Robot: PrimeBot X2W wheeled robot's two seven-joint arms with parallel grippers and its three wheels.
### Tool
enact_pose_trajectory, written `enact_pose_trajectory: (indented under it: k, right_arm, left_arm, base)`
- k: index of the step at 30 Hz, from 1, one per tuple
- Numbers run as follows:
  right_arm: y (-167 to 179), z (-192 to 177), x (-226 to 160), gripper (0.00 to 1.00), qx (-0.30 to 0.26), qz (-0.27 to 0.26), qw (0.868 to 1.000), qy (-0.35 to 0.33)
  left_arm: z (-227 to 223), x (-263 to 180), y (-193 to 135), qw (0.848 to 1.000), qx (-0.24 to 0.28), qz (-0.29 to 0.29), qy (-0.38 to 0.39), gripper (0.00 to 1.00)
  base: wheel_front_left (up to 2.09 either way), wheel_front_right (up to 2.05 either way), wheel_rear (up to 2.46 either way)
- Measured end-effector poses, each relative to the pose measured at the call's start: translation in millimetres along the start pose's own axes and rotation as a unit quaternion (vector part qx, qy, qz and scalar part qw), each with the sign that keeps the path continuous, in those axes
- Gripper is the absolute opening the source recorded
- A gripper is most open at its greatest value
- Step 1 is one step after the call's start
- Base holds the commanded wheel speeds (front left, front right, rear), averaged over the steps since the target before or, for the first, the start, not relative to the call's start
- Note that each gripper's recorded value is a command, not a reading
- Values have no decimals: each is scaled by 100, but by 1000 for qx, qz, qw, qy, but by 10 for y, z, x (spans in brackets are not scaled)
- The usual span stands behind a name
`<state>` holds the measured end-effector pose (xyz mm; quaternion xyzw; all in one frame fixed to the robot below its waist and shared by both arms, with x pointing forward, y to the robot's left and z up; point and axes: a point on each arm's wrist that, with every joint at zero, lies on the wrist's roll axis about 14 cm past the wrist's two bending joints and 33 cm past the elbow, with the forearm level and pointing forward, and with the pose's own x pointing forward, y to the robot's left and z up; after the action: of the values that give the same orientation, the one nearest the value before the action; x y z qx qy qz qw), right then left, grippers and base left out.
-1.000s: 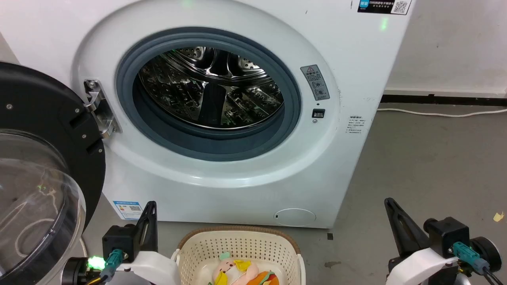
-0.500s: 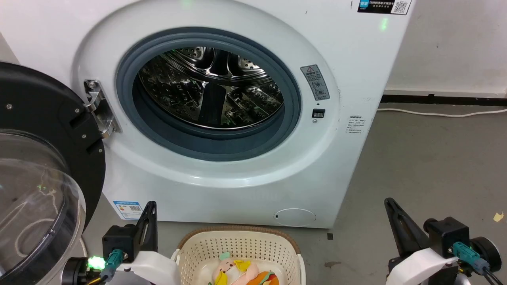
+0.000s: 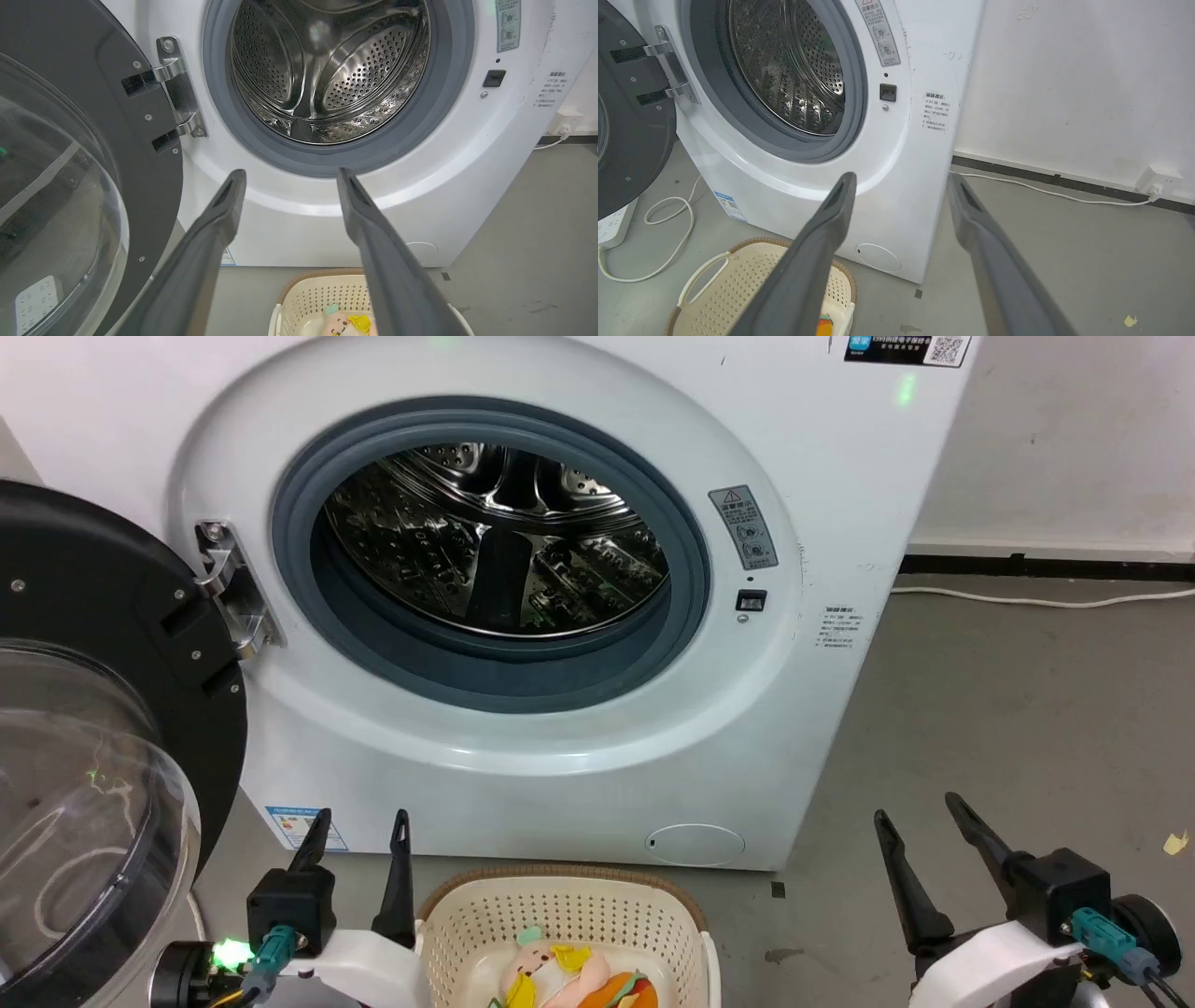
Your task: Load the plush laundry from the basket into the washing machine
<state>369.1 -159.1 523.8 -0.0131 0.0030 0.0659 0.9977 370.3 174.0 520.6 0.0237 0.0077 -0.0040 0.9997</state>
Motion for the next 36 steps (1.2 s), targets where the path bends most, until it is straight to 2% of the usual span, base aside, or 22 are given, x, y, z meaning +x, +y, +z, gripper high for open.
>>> enact_pose_trajectory:
  k: [19, 36]
  right_arm:
    - [-161, -156, 86, 100, 36, -24, 999, 9]
    - [-377, -381, 173, 100, 69, -58, 996, 26]
  left_arm:
    - [-243, 276, -236, 999, 8, -41, 23, 100]
    - [-850, 606, -563, 989, 24, -113, 91, 100]
  base:
    - [0, 0, 0]
    - [0, 0, 0]
